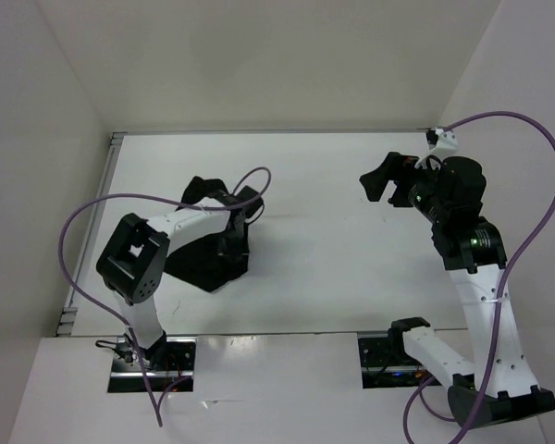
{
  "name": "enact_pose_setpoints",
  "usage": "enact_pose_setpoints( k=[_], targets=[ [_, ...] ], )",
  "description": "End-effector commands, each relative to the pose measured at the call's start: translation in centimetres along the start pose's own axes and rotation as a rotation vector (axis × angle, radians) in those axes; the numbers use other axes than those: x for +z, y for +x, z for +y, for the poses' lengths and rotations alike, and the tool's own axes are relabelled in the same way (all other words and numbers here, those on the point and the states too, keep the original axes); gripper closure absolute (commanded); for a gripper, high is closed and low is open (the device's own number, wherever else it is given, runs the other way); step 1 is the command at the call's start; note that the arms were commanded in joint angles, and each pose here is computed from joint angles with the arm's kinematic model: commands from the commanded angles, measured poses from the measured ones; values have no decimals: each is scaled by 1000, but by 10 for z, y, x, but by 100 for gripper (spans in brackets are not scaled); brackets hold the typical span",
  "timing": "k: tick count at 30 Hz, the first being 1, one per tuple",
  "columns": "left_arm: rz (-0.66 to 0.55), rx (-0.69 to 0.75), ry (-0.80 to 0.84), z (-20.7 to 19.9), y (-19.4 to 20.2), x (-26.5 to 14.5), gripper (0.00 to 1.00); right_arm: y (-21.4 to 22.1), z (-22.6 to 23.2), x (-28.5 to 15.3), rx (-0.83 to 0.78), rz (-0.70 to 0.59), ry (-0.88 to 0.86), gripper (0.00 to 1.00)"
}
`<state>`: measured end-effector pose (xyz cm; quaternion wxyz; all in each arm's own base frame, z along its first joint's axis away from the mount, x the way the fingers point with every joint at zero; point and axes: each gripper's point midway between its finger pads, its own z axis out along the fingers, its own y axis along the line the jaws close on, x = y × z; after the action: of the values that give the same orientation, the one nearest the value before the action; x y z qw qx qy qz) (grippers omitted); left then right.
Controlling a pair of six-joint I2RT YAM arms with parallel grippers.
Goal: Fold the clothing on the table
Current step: Move the skirt to the center of the board, then flatten the skirt out
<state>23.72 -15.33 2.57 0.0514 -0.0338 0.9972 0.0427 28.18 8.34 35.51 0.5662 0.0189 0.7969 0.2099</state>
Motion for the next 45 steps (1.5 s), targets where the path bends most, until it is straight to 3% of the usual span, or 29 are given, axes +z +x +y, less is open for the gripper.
enact_pose_setpoints(
  k=[1,3,7,11,12,14,15,19,22,25,26,27,30,39,45],
  targets=[
    [-167,135,261,-86,-49,-39,100,-9,-5,-1,-19,-22,26,1],
    [-238,199,374,-128,-68,-73,100,-6,-5,4,-16,-5,22,1],
    [-286,278,536,-181,-89,-102,100,-3,-3,10,-4,6,1,1],
    [-384,284,634,-202,-112,-146,100,3,-3,18,1,32,-14,1],
    [-419,249,574,-192,-121,-148,82,12,-5,25,-2,76,-17,1],
    [-466,222,514,-178,-127,-155,57,23,-2,32,12,135,-42,1],
    [-492,206,473,-167,-129,-155,38,28,-5,35,19,159,-35,1],
    [-406,163,369,-133,-107,-119,30,58,-18,53,70,261,1,1],
    [-333,141,348,-126,-87,-94,31,71,-25,60,97,307,31,3],
    [-243,124,326,-119,-58,-64,54,82,-32,69,117,351,57,4],
    [-204,110,314,-115,-48,-53,70,82,-32,69,117,351,57,4],
    [-192,120,307,-114,-41,-50,74,84,-33,71,120,361,61,5],
    [-164,100,300,-113,-35,-40,74,88,-31,73,126,376,45,5],
    [-139,44,330,-124,-34,-31,50,93,-22,77,136,416,-17,5],
    [-111,22,294,-120,-30,-22,49,94,-21,77,129,418,-27,5]
  ],
)
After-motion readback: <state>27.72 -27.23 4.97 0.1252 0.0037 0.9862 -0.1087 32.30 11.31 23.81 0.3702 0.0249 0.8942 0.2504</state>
